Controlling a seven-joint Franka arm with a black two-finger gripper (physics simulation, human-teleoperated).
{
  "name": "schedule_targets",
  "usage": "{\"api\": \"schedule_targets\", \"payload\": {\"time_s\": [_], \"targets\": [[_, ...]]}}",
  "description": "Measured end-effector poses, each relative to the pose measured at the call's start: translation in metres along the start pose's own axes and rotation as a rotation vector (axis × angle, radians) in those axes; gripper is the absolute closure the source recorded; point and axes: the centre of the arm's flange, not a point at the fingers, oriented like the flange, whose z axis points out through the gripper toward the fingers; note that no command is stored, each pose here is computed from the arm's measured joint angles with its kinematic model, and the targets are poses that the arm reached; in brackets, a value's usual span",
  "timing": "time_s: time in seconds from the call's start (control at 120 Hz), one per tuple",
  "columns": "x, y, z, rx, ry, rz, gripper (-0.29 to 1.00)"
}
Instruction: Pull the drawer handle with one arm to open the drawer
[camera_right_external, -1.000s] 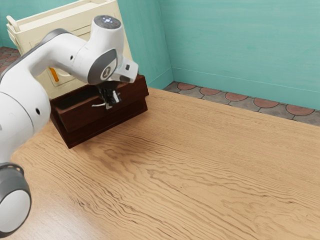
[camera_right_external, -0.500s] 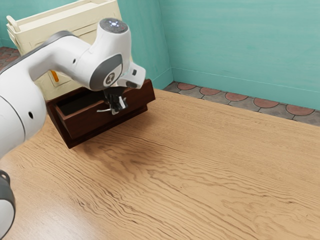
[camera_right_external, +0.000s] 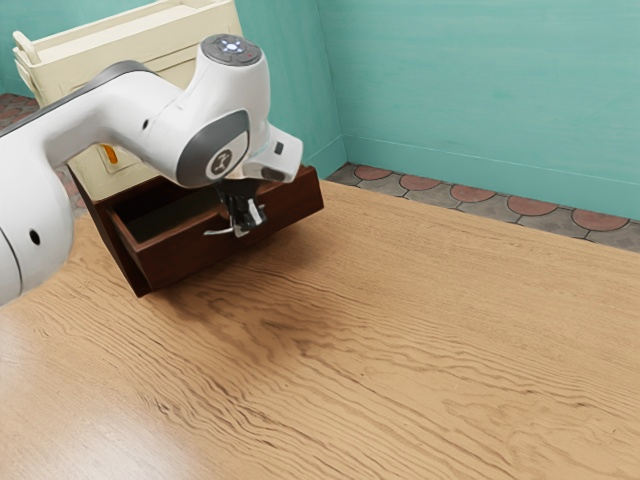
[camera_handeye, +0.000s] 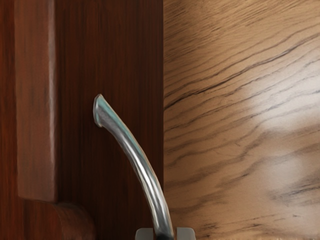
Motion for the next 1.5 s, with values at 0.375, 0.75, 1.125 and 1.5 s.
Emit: {"api": "schedule_targets", "payload": {"time_s": [0.375, 0.75, 1.125, 1.5], "targets": [[0.000, 0.015, -0.002, -0.017, -0.001, 0.001, 0.72], [-0.014, 0.010, -0.049, -0.017, 0.073, -0.021, 0.56], [-0.076, 0.054, -0.188, -0.248, 0.190, 0.127, 0.15], [-0.111, 0.016, -0.164, -0.347, 0.124, 0.320, 0.03]]}}
